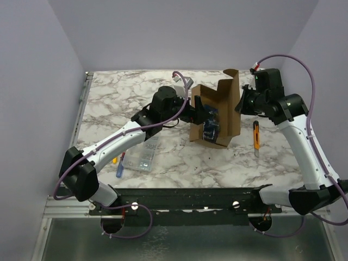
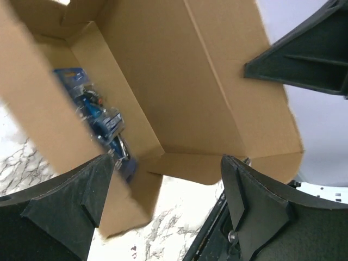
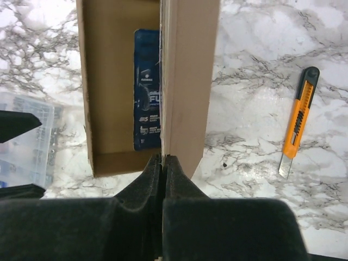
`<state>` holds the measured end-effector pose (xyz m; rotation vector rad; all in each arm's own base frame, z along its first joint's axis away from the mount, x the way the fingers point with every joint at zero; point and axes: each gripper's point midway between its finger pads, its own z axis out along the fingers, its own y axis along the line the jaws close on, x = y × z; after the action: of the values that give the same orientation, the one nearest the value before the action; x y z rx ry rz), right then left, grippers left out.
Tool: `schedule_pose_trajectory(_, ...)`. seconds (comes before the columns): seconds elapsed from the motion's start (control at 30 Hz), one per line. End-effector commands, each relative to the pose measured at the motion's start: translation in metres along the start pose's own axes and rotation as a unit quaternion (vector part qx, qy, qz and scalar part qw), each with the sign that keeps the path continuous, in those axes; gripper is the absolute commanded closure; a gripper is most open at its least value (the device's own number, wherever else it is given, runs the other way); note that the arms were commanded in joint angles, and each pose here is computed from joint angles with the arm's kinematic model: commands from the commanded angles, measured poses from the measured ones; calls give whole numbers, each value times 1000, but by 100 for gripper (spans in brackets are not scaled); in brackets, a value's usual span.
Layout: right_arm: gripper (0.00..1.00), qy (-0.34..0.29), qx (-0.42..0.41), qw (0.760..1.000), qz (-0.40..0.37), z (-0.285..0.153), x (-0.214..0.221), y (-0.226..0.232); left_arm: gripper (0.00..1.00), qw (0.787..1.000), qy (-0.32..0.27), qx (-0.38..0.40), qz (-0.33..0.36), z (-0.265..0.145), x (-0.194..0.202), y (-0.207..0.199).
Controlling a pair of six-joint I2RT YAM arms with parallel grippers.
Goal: Unpack the express box
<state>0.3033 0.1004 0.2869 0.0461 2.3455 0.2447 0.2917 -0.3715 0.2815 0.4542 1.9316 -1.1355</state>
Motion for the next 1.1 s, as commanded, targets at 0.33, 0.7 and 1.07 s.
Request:
schedule_pose_trajectory(0.33,100,-26,-63,996,-64,-11,-25,26,12,997,17,-77,17,-8,26,42)
schedule_pose_trajectory(0.7,100,-16,-128,989,-70,14,-16,26,13,985,82,-142,-53,25,71,81)
schedule_pose_trajectory(1.07,100,6,-187,982,-28,31,-7,-2,9,947,143,-109,266,63,96,110)
